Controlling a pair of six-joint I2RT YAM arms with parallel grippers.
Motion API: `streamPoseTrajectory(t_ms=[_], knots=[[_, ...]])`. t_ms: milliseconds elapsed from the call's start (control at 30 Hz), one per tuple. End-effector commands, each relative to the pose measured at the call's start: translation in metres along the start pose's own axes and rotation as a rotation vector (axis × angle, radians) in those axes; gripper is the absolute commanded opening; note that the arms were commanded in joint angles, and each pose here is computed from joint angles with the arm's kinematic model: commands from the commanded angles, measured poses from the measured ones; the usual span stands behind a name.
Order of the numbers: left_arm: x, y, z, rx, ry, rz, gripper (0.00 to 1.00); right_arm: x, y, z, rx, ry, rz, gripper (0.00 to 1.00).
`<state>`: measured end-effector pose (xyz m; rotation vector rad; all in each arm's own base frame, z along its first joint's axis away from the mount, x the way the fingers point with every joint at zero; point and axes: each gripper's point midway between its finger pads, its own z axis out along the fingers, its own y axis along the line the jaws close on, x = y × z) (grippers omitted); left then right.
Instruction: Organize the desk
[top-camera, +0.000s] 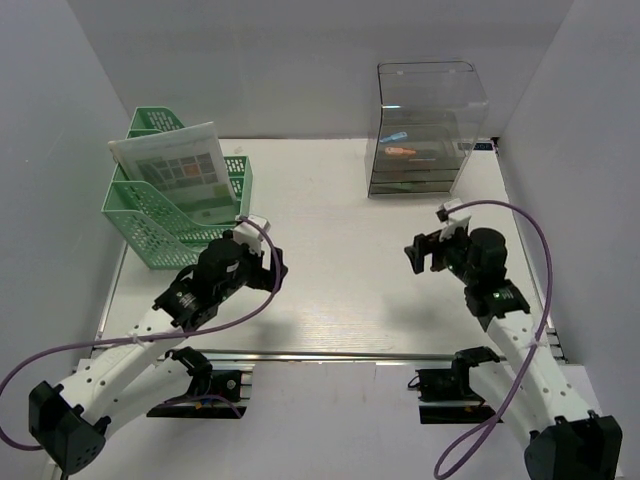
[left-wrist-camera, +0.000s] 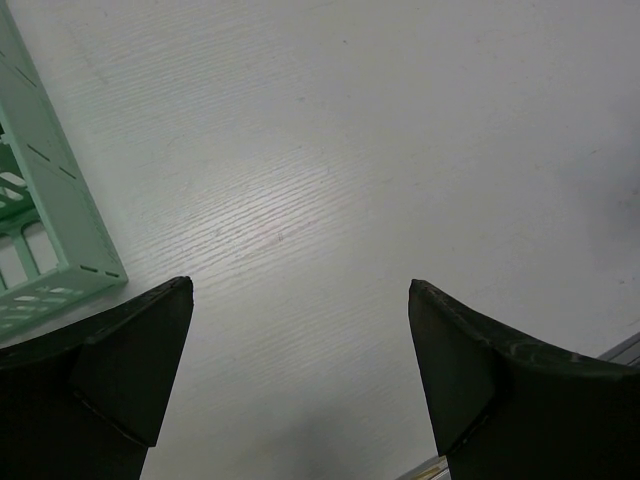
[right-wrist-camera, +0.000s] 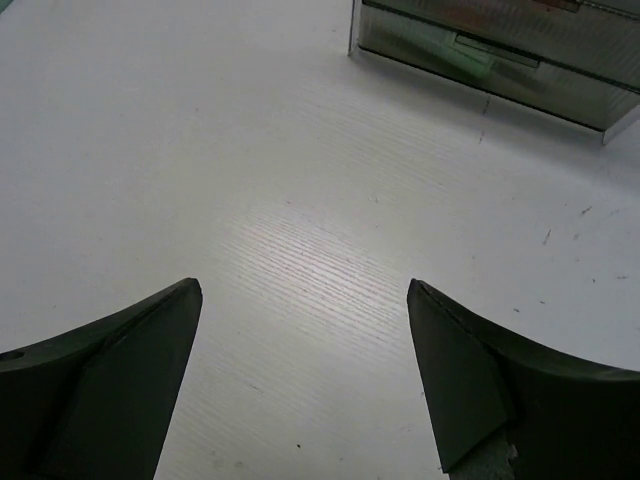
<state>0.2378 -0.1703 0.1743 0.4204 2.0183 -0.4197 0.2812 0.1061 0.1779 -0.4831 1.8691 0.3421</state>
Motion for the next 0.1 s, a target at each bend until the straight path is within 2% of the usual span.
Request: streamPoseTrajectory(t_ms=[0,67], knots=[[-0.0053,-0.0061,-0.0002,0.034,-0.027,0.014,0.98,-0.0342,-0.0105,-0.0073,0.068,-0.162,0.002,0.89],[-0.0053,-0.006,-0.0002,0.034,-0.028,0.015,0.98,-0.0315,-0.0099,-0.0105,0.068,-0.17,0.006,0.89]])
